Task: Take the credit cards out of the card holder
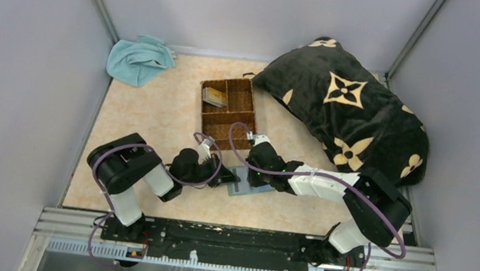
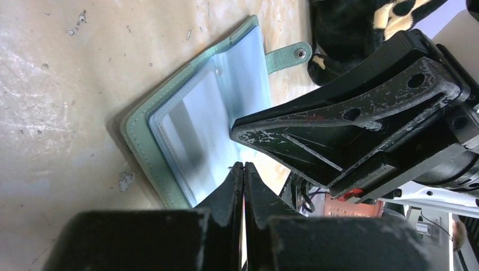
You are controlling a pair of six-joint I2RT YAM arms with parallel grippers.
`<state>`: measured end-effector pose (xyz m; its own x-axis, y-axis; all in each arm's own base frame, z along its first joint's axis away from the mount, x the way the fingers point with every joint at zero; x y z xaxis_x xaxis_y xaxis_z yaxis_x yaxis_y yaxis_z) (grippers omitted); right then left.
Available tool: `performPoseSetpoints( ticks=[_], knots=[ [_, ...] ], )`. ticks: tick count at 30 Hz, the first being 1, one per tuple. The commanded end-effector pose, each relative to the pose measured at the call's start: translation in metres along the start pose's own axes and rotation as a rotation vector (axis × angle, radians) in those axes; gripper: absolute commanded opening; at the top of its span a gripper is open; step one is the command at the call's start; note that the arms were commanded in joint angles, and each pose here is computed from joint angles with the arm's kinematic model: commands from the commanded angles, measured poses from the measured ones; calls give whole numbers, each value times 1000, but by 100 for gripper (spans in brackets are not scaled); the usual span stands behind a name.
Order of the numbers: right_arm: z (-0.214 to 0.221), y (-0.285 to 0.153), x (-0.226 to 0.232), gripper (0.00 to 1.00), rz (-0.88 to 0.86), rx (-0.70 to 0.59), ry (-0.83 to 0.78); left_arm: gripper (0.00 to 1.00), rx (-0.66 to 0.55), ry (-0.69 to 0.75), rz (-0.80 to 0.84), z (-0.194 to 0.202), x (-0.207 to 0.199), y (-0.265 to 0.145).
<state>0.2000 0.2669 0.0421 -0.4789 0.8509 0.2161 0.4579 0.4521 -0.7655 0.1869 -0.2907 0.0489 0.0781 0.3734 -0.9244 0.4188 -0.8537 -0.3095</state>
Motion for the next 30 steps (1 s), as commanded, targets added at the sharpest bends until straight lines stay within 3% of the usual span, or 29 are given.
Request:
performPoseSetpoints(
  ticks=[1, 17, 30],
  knots=[
    [-7, 0, 4, 0, -16, -33, 8, 4, -20, 21, 60, -2, -15, -5],
    [-7, 2, 4, 0, -18, -34, 8, 8, -108, 114, -214, -16, 20, -24],
    [-6, 2, 5, 0, -21, -29, 8, 9, -87, 111, -229, -12, 29, -21]
  ],
)
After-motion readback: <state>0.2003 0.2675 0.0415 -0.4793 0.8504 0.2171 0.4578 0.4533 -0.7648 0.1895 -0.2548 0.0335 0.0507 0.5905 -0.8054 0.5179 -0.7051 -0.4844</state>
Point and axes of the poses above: each gripper's point midway between its finger pads, its own y axis out along the fingers, its own x axis along the line the jaws close on, z = x × y, the point moved 2 cm from there along -y, back along the fingers, and after that the axes turned 4 degrees about -y, right-handed, at the moved point
